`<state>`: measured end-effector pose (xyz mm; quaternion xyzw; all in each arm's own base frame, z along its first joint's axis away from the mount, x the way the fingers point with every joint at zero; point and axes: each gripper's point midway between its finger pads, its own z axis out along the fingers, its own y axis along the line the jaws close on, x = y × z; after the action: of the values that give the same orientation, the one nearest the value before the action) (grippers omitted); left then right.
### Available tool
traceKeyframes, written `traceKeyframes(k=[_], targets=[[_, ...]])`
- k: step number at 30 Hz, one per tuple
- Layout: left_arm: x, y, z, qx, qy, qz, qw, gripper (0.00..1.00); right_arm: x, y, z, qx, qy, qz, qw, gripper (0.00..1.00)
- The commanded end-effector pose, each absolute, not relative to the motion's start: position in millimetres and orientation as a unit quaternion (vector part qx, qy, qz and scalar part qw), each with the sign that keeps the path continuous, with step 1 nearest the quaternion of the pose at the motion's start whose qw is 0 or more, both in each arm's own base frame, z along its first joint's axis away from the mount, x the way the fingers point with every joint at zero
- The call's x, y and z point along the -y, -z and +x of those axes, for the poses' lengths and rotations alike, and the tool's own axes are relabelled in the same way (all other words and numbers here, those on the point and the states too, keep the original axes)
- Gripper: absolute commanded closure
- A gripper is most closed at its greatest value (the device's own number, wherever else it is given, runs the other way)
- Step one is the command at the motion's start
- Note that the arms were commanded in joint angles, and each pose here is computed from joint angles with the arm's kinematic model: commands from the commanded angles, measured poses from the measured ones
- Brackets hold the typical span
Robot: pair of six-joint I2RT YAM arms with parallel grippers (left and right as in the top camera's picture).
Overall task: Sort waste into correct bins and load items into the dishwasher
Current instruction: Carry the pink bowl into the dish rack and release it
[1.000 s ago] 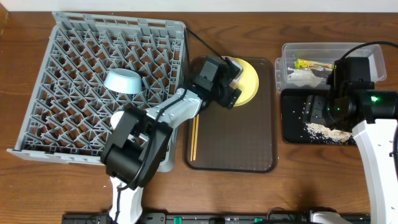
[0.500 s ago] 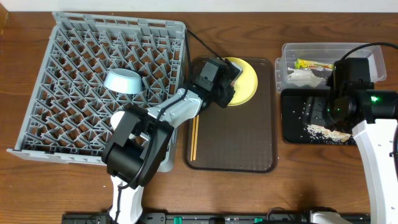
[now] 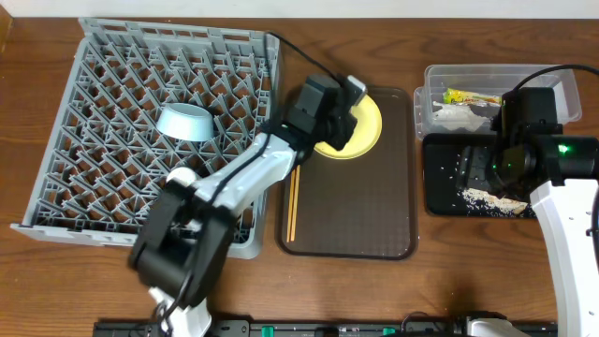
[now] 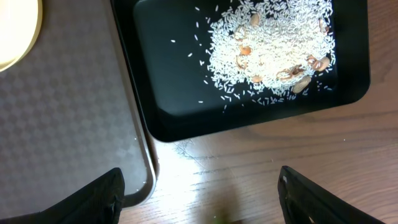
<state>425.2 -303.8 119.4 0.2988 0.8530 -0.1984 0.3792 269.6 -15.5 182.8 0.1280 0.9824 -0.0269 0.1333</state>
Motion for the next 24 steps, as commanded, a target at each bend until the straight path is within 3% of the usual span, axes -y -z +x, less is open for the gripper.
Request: traceKeyframes(k=[1,9,17,24], targets=[[291,-192,422,-0.844,0.236,0.232,0.423,0.94,18,-189,271,-0.981,0.031,0.131,0.142,0.23],[212,-260,432,-0.835,0.348,0.092,0.416,0.94,18,-189,271,-0.981,0.031,0.131,0.143,0.23],[119,-266,449,-0.808,0.47,-0.017,0.353,0.94,18,-189,271,-0.982,0.032,0.123,0.142,0.23],[82,-243,469,-0.777,0.551,-0.091,0.29,0.94,18,-189,271,-0.982,0.032,0.124,0.142,0.23]])
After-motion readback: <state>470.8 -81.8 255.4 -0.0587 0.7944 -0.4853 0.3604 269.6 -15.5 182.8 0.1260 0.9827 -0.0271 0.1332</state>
